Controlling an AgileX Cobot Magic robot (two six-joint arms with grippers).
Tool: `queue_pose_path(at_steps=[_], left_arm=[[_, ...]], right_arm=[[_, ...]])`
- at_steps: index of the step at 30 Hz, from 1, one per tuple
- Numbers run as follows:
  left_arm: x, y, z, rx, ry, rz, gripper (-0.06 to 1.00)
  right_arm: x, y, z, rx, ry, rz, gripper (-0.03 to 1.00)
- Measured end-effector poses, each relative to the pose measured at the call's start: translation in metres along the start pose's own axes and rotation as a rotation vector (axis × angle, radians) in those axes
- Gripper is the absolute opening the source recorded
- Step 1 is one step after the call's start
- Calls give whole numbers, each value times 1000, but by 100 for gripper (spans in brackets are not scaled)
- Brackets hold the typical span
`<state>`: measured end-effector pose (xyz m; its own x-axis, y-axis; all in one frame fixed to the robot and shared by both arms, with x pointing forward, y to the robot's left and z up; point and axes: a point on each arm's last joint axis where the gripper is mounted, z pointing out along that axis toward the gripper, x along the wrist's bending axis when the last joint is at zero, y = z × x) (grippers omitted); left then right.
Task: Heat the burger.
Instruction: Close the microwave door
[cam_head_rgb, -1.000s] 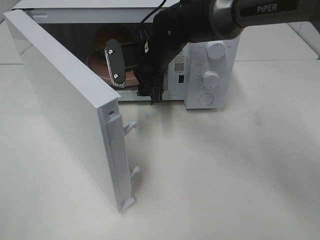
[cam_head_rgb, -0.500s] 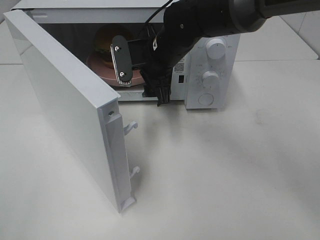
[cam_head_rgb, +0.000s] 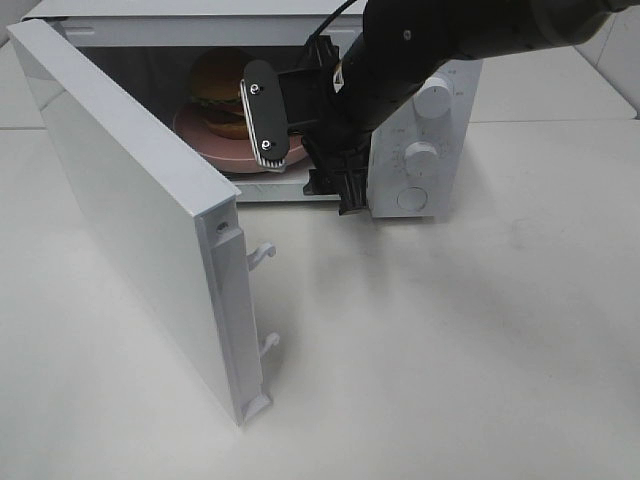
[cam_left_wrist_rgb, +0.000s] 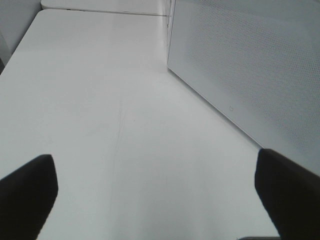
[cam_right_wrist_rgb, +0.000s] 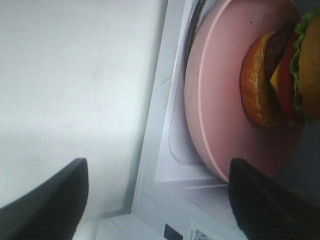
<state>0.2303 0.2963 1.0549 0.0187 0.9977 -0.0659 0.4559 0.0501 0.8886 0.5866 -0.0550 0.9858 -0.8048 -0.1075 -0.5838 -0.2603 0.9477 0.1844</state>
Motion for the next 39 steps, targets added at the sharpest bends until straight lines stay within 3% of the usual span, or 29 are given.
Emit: queue_pose_path(at_steps=[20,33,39], left_arm=[[0,0,0,0,0,0,99],[0,0,0,0,0,0,99],[0,0,0,0,0,0,99]], right_arm=[[23,-15,-69,-16,-38,43,76],[53,-31,-121,-37,-74,164,76],[67,-40,-152,-61,-108,302,76]])
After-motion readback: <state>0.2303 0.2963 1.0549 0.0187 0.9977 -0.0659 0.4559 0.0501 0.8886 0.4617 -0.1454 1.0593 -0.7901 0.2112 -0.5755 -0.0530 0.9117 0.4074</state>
